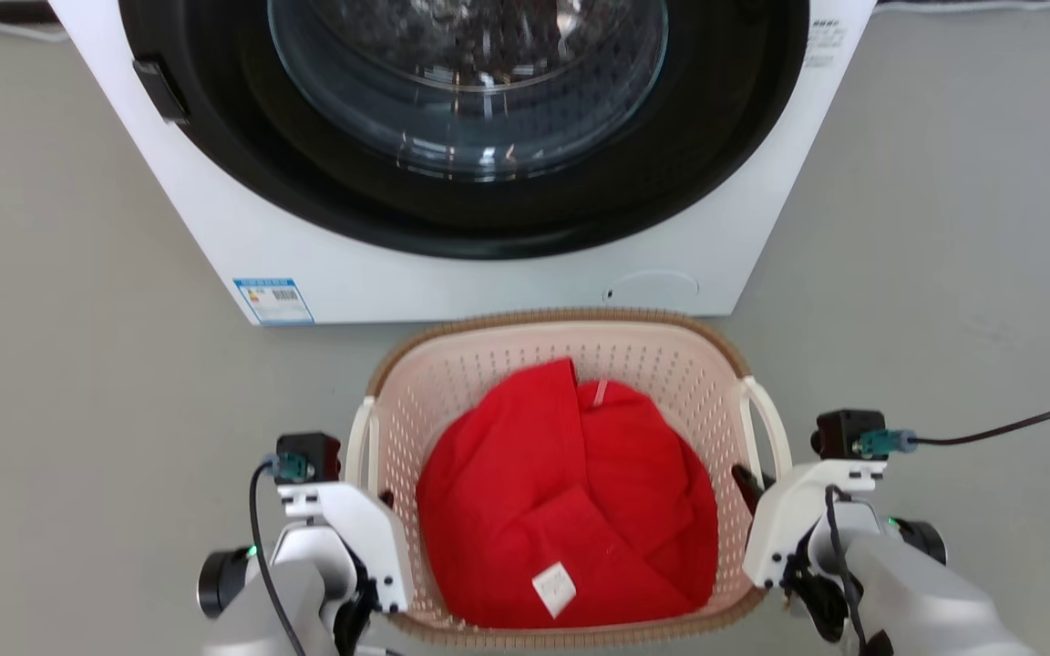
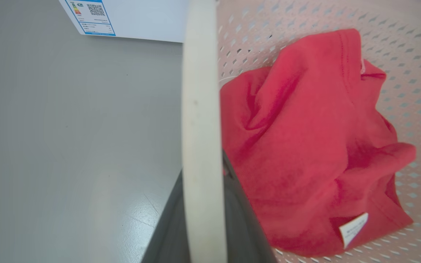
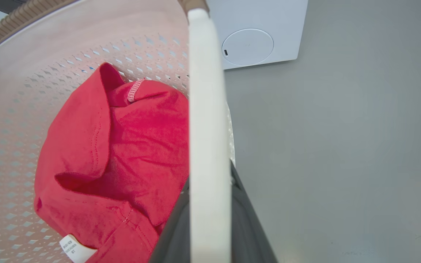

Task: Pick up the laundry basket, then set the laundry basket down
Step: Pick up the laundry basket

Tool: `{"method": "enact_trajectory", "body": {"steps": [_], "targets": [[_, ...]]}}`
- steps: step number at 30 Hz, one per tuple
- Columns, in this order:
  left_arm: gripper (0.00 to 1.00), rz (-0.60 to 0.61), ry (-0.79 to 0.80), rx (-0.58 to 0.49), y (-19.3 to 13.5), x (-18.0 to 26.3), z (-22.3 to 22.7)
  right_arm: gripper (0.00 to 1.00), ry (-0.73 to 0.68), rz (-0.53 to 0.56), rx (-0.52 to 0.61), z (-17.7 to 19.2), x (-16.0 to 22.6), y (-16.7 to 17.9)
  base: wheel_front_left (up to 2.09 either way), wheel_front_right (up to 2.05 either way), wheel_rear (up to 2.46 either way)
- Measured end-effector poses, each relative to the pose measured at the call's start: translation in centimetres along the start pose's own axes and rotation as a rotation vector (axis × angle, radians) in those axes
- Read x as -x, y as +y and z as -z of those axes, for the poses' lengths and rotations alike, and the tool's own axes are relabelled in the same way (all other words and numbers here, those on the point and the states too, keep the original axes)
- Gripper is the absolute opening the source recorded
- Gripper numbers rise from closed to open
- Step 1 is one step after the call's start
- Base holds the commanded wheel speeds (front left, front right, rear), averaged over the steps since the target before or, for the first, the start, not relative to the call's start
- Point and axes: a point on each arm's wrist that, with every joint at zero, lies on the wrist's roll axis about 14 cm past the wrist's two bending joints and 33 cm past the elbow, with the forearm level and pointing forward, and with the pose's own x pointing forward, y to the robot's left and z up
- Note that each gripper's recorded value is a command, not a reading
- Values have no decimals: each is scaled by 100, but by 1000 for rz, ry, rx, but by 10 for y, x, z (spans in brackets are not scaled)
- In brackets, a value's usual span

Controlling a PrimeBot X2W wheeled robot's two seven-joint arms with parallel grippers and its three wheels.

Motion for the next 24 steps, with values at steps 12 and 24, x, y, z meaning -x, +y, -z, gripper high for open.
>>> {"method": "enact_trajectory", "body": {"steps": [12, 24], "targets": [[0, 10, 33, -1, -9, 30, 21, 0, 35, 8, -15, 20, 30, 2, 0, 0, 0], [0, 13, 58, -4, -15, 45, 36, 0, 62, 11, -25, 37, 47, 2, 0, 0, 0]]}}
